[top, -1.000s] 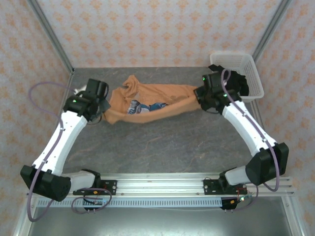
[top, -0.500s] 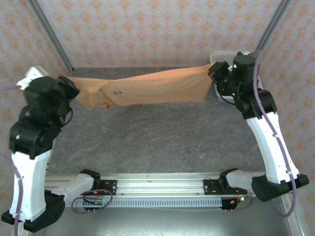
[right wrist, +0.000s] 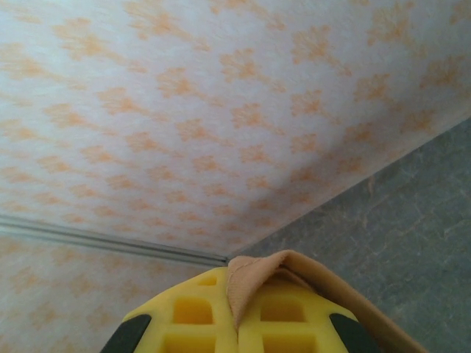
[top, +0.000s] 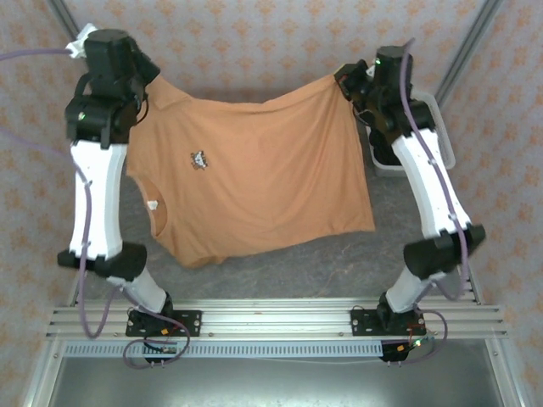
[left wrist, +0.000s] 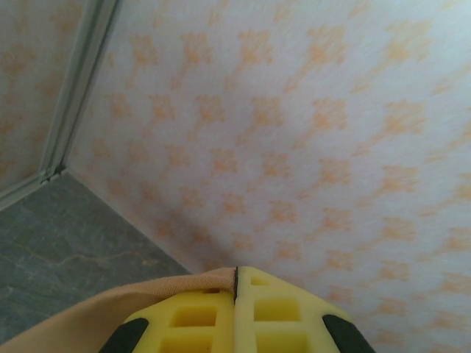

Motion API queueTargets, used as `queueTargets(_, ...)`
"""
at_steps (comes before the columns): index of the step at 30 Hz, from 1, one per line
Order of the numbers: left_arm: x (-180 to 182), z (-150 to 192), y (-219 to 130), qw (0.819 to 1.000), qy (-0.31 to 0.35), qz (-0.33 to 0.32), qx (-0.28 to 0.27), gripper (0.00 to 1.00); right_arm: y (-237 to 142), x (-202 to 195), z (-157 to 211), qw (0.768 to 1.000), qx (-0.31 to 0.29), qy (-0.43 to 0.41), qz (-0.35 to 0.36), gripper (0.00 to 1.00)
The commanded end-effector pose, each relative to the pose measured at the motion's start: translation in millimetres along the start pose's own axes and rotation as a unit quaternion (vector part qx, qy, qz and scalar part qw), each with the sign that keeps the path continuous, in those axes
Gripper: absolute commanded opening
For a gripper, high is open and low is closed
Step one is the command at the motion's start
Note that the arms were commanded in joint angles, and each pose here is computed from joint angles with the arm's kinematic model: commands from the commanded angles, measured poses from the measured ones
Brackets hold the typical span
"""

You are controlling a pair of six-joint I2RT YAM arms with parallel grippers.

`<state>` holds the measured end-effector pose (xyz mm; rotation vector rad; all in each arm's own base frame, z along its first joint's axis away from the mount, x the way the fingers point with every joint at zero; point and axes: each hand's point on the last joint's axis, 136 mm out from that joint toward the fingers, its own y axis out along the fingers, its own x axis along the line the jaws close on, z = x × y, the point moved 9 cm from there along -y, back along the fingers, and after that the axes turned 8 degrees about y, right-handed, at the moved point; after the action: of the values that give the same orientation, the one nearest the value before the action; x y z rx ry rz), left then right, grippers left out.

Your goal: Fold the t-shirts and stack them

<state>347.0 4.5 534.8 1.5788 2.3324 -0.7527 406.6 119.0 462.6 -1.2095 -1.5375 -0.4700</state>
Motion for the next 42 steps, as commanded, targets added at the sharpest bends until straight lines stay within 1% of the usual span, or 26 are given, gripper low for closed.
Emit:
queueTargets(1,-5.2,-30.7,-5.5,0.997,-0.007,0.063,-0.036,0.0,6.9,25.2,-20.2,0.998,-0.003,0.004,-0.059,0.0)
queueTargets(4,-10.2,-46.2,-0.3,0.993,-0.018,0.104,-0.055,0.0,21.9,35.3,-37.9,0.997,-0.007,0.006,-0.076,0.0)
queueTargets(6,-13.8,-56.9,-5.6,0.988,-0.025,0.131,-0.073,0.0,22.4,44.9,-50.4,0.995,-0.019,0.006,-0.096,0.0)
queueTargets(10,-22.5,-82.8,-40.5,0.971,-0.051,0.194,-0.131,0.0,6.6,59.4,-81.8,0.987,-0.061,0.026,-0.149,0.0)
queueTargets(14,-22.2,-103.7,-88.6,0.952,-0.068,0.236,-0.181,0.0,-10.5,58.5,-103.3,0.982,-0.086,0.041,-0.162,0.0)
queueTargets(16,-19.4,-103.3,-102.9,0.952,-0.061,0.241,-0.177,0.0,-13.4,52.9,-106.7,0.985,-0.083,0.038,-0.149,0.0)
queueTargets(18,-15.1,-90.8,-105.1,0.963,-0.047,0.227,-0.139,0.0,-10.1,41.8,-103.1,0.99,-0.072,0.03,-0.113,0.0)
queueTargets(19,-10.9,-77.6,-101.5,0.972,-0.032,0.206,-0.105,0.0,-2.8,29.7,-98.4,0.995,-0.053,0.032,-0.084,0.0)
queueTargets(20,-5.0,-59.6,-93.0,0.982,-0.019,0.179,-0.061,0.0,5.8,17.2,-93.1,0.997,-0.031,0.036,-0.058,0.0)
queueTargets(21,1.5,-41.4,-83.2,0.987,-0.012,0.16,-0.018,0.0,13.5,4.1,-87.0,0.999,-0.012,0.04,-0.028,0.0)
queueTargets(23,17.9,10.7,-61.7,0.99,-0.005,0.121,0.074,0.0,32.7,-32.1,-67.0,0.997,0.032,0.042,0.05,0.0)
queueTargets(25,40.0,72.7,-42.6,0.985,0.002,0.081,0.153,0.0,52.2,-74.0,-42.1,0.991,0.069,0.053,0.105,0.0)
queueTargets(26,52.9,106.9,-34.3,0.98,0.005,0.06,0.189,0.0,58.9,-97.0,-29.2,0.987,0.079,0.065,0.122,0.0)
queueTargets(28,80.2,166.3,-23.4,0.967,0.002,0.021,0.255,0.0,65.0,-138.6,-7.2,0.981,0.082,0.088,0.15,0.0)
queueTargets(29,91.4,195.9,-20.0,0.958,0.011,0.003,0.285,0.0,67.5,-167.8,6.3,0.974,0.089,0.104,0.181,0.0)
queueTargets(30,99.7,217.4,-19.4,0.952,0.023,-0.015,0.306,0.0,68.3,-188.8,16.5,0.967,0.095,0.112,0.206,0.0)
queueTargets(31,111.5,243.5,-18.0,0.941,0.035,-0.042,0.334,0.0,67.5,-213.4,28.9,0.957,0.104,0.119,0.243,0.0)
queueTargets(34,142.1,310.2,-18.3,0.904,0.05,-0.096,0.415,0.0,56.5,-266.8,57.2,0.93,0.121,0.125,0.324,0.0)
queueTargets(35,149.4,327.3,-21.6,0.892,0.051,-0.11,0.436,0.0,49.7,-280.1,64.3,0.92,0.123,0.125,0.349,0.0)
queueTargets(37,157.4,348.9,-30.5,0.88,0.057,-0.125,0.455,0.0,33.9,-295.3,73.5,0.904,0.122,0.12,0.393,0.0)
queueTargets(39,161.8,357.3,-42.6,0.874,0.066,-0.147,0.458,0.0,14.6,-306.2,79.9,0.884,0.113,0.116,0.438,0.0)
queueTargets(42,169.8,364.4,-55.6,0.868,0.05,-0.174,0.463,0.0,-13.5,-318.8,91.7,0.865,0.1,0.116,0.478,0.0)
